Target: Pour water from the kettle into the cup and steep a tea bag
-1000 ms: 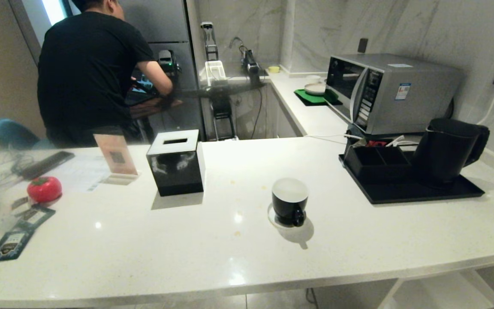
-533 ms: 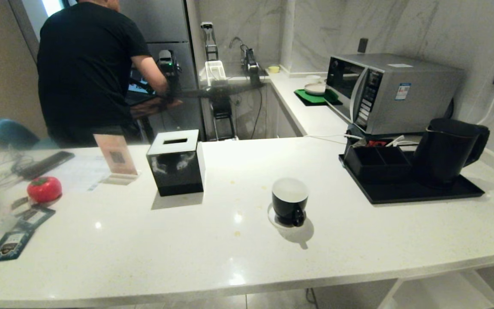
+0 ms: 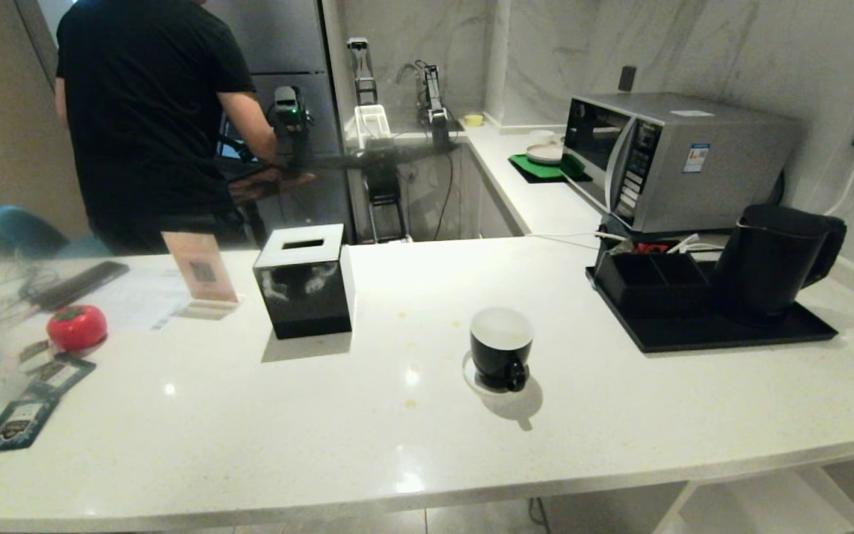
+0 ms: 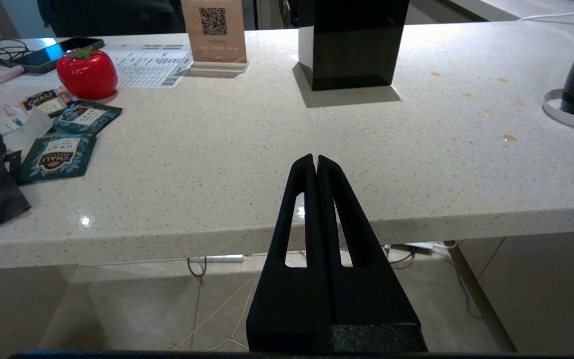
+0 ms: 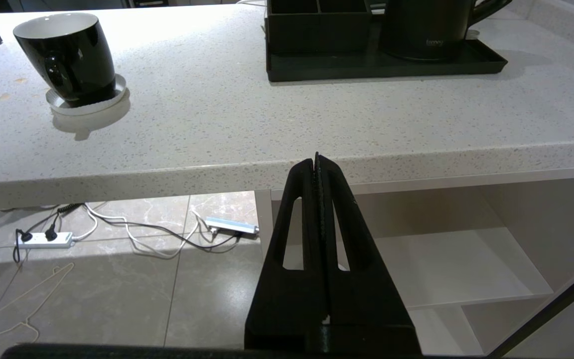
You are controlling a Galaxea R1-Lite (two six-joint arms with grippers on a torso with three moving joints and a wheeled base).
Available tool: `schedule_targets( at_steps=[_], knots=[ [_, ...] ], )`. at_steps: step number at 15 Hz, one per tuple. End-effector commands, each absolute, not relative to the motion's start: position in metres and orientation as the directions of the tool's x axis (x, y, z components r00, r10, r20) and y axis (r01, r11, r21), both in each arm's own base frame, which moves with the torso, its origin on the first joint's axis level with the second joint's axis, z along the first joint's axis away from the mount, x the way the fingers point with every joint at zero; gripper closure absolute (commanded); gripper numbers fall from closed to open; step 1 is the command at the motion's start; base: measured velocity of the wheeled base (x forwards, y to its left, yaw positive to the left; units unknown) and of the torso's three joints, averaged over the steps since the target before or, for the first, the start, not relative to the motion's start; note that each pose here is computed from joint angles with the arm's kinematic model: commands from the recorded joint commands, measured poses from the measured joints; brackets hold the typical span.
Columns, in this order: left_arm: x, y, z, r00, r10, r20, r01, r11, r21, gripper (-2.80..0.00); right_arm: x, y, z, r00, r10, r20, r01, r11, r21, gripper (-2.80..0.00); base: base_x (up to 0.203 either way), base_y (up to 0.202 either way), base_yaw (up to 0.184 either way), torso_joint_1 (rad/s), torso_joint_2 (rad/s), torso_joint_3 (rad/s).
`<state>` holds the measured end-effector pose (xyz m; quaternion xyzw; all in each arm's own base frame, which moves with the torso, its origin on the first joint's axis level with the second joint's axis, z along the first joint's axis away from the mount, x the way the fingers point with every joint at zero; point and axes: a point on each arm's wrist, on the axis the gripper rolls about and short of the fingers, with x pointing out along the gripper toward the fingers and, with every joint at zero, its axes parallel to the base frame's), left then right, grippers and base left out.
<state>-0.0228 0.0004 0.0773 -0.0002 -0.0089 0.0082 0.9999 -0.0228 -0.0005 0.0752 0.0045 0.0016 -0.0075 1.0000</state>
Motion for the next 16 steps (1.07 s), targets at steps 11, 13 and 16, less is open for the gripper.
schedule_targets(
  at_steps=[11, 13, 16],
  knots=[
    [-0.0227, 0.0004, 0.0774, 1.0, 0.017, 0.017, -0.017, 1.0, 0.0, 0.0, -0.0228, -0.0005, 0.0752, 1.0, -0.014, -0.003, 0.014, 1.0, 0.009, 0.0, 0.001, -0.037, 0.0, 0.001, 0.0, 0.001],
    [-0.0227, 0.0004, 0.0774, 1.0, 0.017, 0.017, -0.017, 1.0, 0.0, 0.0, -0.0228, -0.0005, 0.0752, 1.0, -0.015, -0.003, 0.015, 1.0, 0.009, 0.0, 0.0, -0.193, -0.001, 0.003, 0.0, 0.003],
    [-0.0227, 0.0004, 0.0774, 1.0, 0.017, 0.017, -0.017, 1.0, -0.002, 0.0, -0.0228, -0.0005, 0.0752, 1.0, -0.015, -0.003, 0.015, 1.0, 0.009, 0.0, 0.0, -0.191, 0.002, 0.003, 0.0, 0.002]
  ],
)
